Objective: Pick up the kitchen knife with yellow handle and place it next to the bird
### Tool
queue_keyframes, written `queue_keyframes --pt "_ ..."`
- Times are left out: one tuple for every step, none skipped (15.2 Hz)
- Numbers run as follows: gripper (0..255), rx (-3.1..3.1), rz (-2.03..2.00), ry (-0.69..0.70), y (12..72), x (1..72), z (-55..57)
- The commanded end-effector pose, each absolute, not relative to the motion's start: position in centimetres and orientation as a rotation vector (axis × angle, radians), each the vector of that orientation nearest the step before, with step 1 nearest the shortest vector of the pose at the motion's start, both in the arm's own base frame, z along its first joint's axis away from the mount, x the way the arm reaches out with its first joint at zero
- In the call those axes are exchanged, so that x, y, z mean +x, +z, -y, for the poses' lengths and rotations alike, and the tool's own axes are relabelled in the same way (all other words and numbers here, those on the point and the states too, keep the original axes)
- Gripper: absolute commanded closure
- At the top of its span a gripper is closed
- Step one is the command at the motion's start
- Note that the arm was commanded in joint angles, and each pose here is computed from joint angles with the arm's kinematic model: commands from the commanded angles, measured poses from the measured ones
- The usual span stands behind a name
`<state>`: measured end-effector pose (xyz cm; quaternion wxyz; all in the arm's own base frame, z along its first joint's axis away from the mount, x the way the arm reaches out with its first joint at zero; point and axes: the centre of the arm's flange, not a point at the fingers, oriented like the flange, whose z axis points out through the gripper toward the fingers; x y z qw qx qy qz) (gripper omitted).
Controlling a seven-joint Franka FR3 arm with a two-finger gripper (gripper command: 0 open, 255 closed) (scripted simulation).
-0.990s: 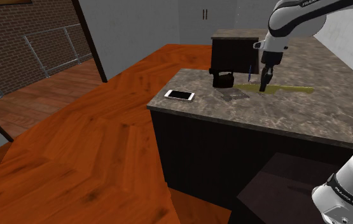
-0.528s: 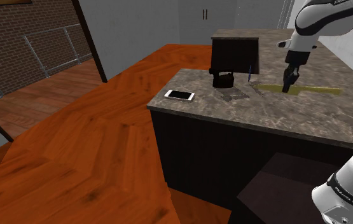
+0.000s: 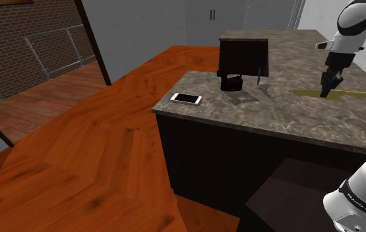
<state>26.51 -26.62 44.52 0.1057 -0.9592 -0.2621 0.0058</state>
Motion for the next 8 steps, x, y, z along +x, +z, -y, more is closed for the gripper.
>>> queue_keyframes --pt "255 -2.826 0.774 0.018 44.5 24.3 28.1" --pt "255 -2.826 0.774 0.018 44.5 23.2 28.9" --pt "255 -2.826 0.774 0.018 44.5 22.2 29.7" --pt "255 -2.826 0.774 0.018 44.5 21.1 30.5" --pt "255 -2.826 0.774 0.018 44.5 20.0 31.3" --pt "255 -2.826 0.774 0.018 44.5 19.0 32.1" --pt "255 -2.826 0.774 0.018 44.5 17.9 32.9" --pt "255 -2.826 0.774 0.018 44.5 16.9 33.7"
